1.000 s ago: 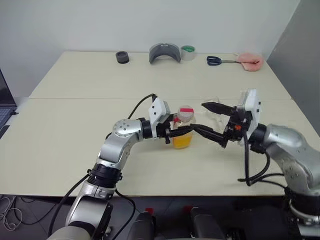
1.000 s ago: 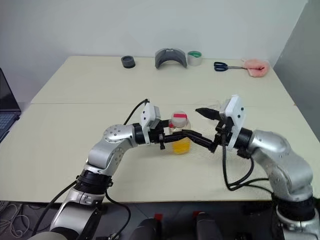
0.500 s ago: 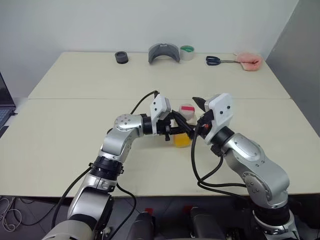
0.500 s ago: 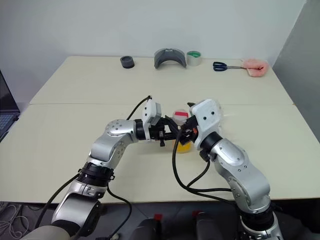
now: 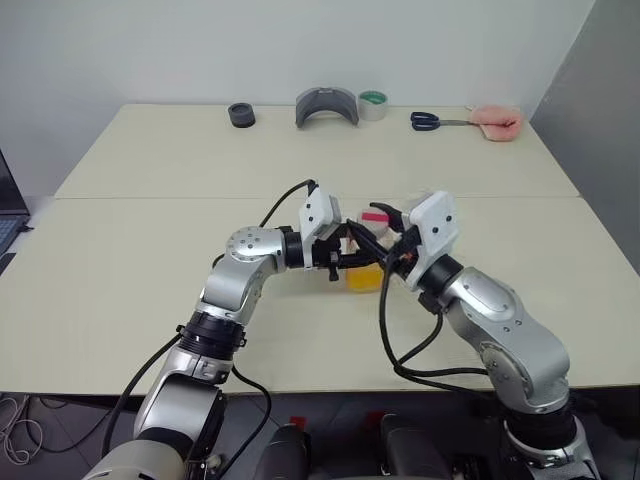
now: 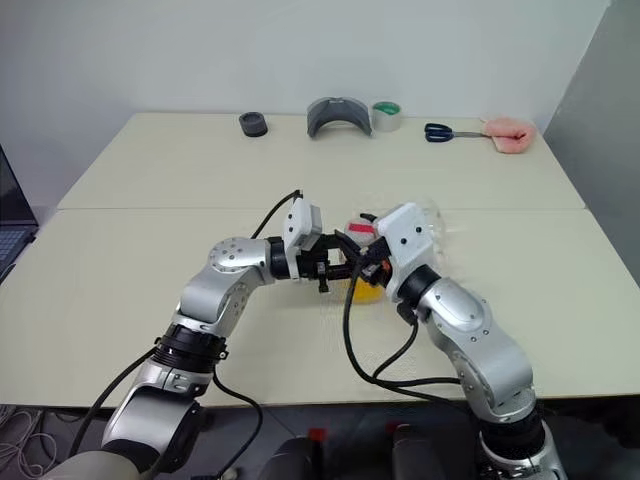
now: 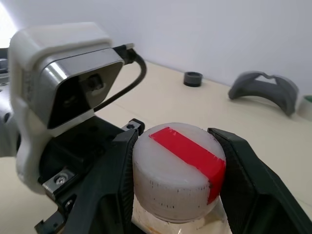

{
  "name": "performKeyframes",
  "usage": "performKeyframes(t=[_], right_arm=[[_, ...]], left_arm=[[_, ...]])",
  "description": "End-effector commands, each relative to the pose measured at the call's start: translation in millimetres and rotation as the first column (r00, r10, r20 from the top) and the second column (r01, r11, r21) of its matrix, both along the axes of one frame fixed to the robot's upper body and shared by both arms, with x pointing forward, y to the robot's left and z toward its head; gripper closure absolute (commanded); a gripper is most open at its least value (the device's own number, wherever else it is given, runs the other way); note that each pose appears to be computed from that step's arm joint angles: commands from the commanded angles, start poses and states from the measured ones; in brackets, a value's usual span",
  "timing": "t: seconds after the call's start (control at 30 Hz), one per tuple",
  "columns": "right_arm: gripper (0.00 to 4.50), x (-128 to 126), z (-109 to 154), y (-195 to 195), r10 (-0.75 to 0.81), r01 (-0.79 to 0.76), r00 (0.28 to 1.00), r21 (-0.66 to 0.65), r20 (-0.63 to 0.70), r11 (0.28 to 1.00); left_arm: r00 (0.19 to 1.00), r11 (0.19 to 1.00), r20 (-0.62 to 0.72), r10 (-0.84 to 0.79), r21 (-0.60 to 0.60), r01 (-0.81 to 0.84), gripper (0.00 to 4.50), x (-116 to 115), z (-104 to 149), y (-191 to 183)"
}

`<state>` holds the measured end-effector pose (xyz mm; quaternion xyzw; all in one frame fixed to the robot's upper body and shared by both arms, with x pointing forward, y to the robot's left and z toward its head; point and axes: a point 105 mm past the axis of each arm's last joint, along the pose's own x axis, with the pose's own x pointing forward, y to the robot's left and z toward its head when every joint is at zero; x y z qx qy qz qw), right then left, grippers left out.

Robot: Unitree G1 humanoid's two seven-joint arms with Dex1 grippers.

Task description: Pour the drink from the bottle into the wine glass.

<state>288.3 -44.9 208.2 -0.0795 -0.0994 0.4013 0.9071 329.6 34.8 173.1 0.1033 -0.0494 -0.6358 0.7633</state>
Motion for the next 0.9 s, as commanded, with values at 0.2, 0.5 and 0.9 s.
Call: performKeyframes(t=[0.2,0.5,0.9], right_arm=[[2.55,-0.4,-9.8,-3.3,0.542,-0.563,0.826,-0.266,-0.155,0.782],[1.15,20.2,4.6,-25.6,0.419,-0.431,0.902,-0.247,-0.103,0.868],[0.48,-17.8,9.1,-28.0,-0.037,0.036,0.999,-0.032,-0.037,0.999]], left_arm=[[0.996,0.997,0.037,-0.075,0.025,0.075,2.66,-7.7,11.3,-1.8],[0.997,0.997,0.045,-0.065,0.032,0.063,2.67,-5.9,13.9,1.6],[0.999,1.000,0.040,-0.029,0.010,0.028,2.67,1.7,11.8,-3.0]])
